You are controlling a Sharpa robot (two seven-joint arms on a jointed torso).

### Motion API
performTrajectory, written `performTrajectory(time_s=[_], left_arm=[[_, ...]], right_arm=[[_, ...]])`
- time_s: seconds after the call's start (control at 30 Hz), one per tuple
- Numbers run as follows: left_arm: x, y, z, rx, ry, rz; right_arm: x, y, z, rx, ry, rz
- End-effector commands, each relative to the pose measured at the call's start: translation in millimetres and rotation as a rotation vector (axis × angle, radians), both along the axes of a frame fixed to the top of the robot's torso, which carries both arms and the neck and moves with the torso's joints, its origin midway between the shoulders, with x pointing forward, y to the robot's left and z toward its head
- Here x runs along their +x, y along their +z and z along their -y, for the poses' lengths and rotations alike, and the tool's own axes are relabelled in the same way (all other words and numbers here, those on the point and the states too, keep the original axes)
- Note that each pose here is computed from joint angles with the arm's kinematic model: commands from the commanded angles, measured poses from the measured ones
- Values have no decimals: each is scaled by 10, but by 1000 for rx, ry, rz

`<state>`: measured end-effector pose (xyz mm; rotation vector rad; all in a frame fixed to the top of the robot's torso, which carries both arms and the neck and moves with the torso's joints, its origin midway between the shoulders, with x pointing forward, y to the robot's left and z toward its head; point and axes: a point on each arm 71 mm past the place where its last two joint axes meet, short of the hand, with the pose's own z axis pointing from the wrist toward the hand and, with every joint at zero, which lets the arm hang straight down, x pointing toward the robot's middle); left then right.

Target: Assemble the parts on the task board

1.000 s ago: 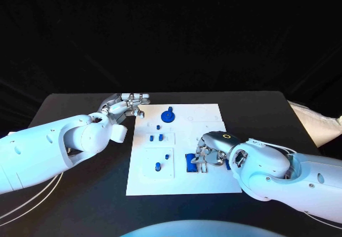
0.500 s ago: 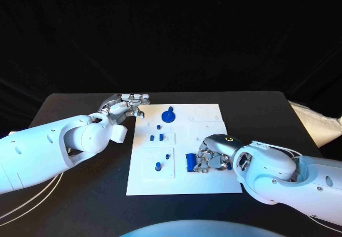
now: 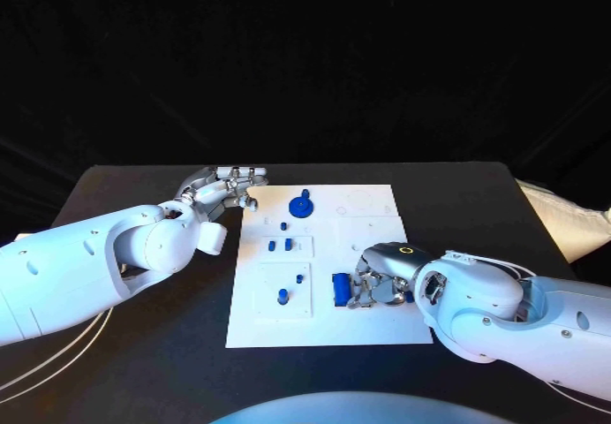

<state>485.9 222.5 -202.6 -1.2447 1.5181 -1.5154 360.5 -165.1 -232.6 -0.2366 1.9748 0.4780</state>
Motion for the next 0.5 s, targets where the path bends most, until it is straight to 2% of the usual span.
performTrajectory(time_s=[0.03,0.23,0.5], left_arm=[[-7,8,17,-13,-16,3],[-8,8,7,-12,-14,2],[-9,7,2,-12,-14,1]], right_arm=[[21,-16,30,-30,-25,7],[36,-17,50,-33,-38,13],[22,-11,52,-31,-25,9]])
